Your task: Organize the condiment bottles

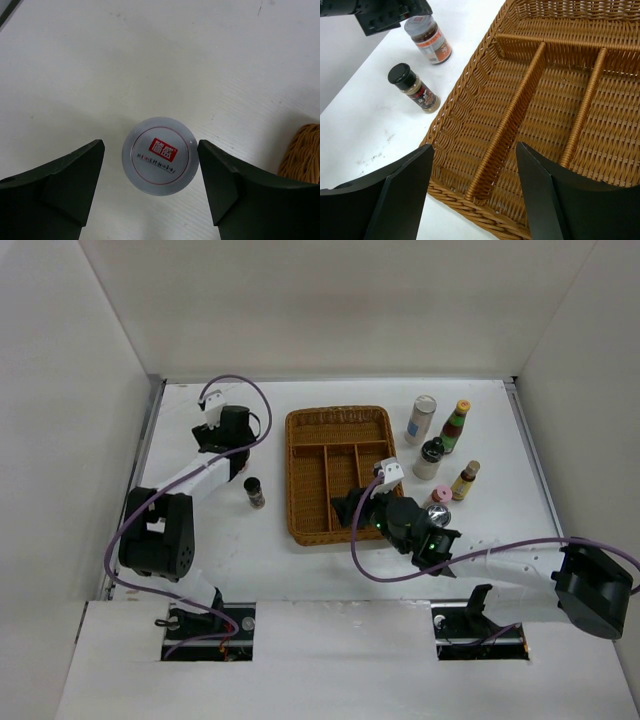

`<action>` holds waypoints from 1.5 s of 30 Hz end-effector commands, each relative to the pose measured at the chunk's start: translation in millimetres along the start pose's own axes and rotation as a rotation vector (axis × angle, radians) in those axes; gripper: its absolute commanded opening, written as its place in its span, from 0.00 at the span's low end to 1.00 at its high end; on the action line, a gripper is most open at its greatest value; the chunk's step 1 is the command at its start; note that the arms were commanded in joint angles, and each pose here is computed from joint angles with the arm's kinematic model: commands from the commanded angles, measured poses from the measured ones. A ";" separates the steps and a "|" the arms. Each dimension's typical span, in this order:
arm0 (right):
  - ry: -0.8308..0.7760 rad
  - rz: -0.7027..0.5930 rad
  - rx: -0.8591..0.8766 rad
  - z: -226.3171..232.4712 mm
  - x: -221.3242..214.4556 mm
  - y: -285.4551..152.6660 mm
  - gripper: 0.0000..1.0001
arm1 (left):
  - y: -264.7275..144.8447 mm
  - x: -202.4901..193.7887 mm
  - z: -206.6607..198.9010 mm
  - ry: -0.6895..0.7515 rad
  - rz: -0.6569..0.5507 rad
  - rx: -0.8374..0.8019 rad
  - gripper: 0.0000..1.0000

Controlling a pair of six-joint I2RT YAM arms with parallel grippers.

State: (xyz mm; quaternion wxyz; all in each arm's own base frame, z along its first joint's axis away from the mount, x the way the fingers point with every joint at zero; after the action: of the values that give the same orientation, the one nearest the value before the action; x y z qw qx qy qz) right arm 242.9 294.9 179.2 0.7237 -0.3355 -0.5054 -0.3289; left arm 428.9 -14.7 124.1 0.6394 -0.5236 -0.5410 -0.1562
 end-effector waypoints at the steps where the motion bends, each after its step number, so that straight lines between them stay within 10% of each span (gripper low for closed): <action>1: 0.037 -0.070 0.031 10.8 25.9 4.0 0.74 | 8.8 16.5 -9.3 -0.023 -0.035 -0.023 0.72; 6: 0.045 -0.078 0.013 3.2 27.3 4.2 0.74 | 13.8 16.8 -14.5 -0.024 -0.035 -0.026 0.55; 17: 0.048 -0.075 0.009 -0.2 26.2 4.8 0.75 | 14.1 -0.3 -9.5 -0.016 0.004 -0.018 0.70; 23: 0.052 -0.085 0.012 0.2 28.6 3.9 0.75 | 2.4 20.2 -12.8 -0.051 -0.046 -0.041 0.36; 27: 0.055 -0.093 0.004 -4.1 30.9 2.7 0.75 | -27.8 69.8 -19.0 -0.129 -0.163 -0.086 0.29; 34: 0.093 -0.143 -0.062 -34.6 42.8 -3.7 0.75 | -93.7 147.4 -103.1 -0.167 -0.266 -0.338 0.31; 45: 0.148 -0.199 -0.151 -75.5 56.4 -13.5 0.75 | -87.9 115.9 -236.6 -0.101 -0.199 -0.541 0.31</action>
State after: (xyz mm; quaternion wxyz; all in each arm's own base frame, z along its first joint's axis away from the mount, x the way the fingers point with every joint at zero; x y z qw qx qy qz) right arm 283.3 219.4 198.2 0.6932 -0.3448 -0.4580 -0.4369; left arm 513.0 -185.6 277.5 0.4686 -0.6195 -0.5492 -0.3082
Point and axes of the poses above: each gripper's point midway between its finger pads, its own y axis out along the fingers, its own z axis along the line the jaws close on, x = y × z, the point moved 1 cm from there along -y, back along the fingers, and after that the axes turned 4 degrees about -y, right-handed, at the moved point
